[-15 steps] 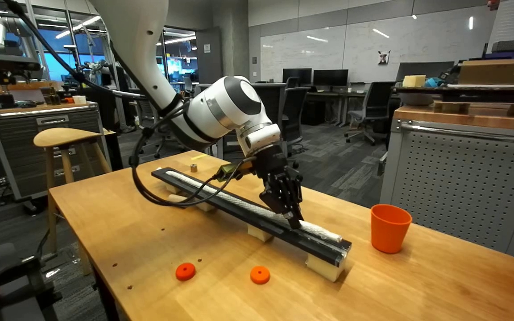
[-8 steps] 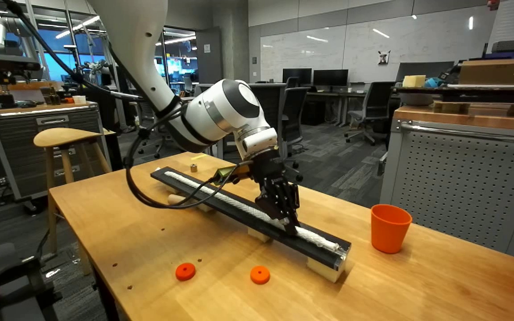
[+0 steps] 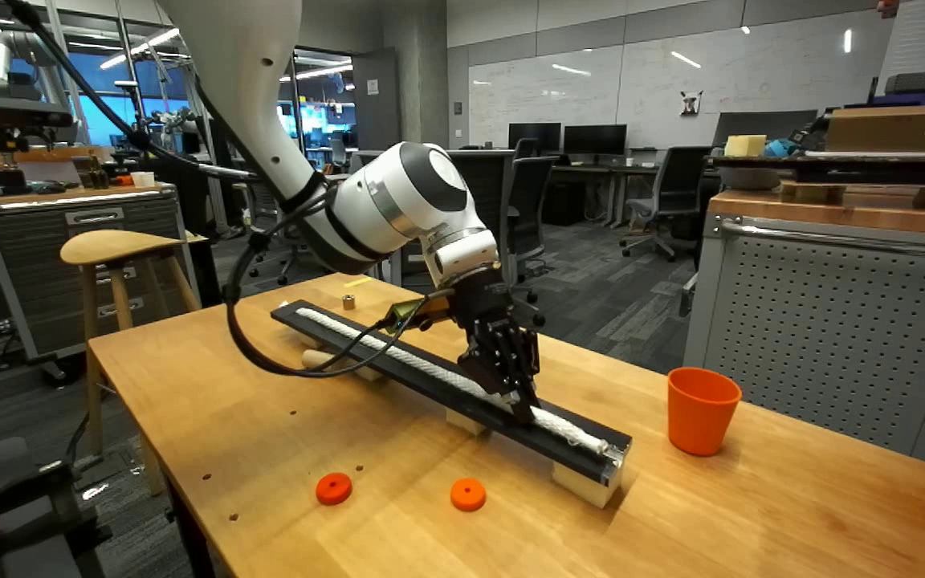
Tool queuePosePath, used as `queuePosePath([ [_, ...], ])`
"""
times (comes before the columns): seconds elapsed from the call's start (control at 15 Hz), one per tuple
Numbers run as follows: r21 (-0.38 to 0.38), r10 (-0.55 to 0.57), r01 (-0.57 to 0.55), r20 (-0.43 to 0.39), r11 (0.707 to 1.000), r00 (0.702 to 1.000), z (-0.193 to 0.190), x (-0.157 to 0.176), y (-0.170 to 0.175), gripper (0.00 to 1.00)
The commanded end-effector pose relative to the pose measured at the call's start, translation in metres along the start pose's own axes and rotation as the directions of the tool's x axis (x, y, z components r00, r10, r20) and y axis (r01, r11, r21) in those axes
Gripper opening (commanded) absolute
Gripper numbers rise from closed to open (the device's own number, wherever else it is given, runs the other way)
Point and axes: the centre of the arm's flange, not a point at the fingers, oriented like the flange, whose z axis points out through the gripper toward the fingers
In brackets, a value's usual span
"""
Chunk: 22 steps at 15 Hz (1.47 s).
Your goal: Put the white rope in the hole on the black object
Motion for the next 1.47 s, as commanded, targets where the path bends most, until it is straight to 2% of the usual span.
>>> queuePosePath([
  [0.0,0.020,0.028,-0.028,-0.019,0.999,0.999,-0.005,0.002,-0.001,0.47],
  [0.4,0.022,0.041,-0.041,-0.022,0.999,0.999,-0.005,0.003,-0.002,0.94],
  [0.47,0.021,0.041,-0.040,-0.020,0.999,0.999,-0.005,0.003,-0.001,0.99],
  [1.07,0.028,0.044,-0.044,-0.012,0.999,0.999,-0.011,0.010,0.000,1.00],
  [1.4,0.081,0.041,-0.041,-0.006,0.996,0.999,-0.037,0.024,-0.005,1.00],
])
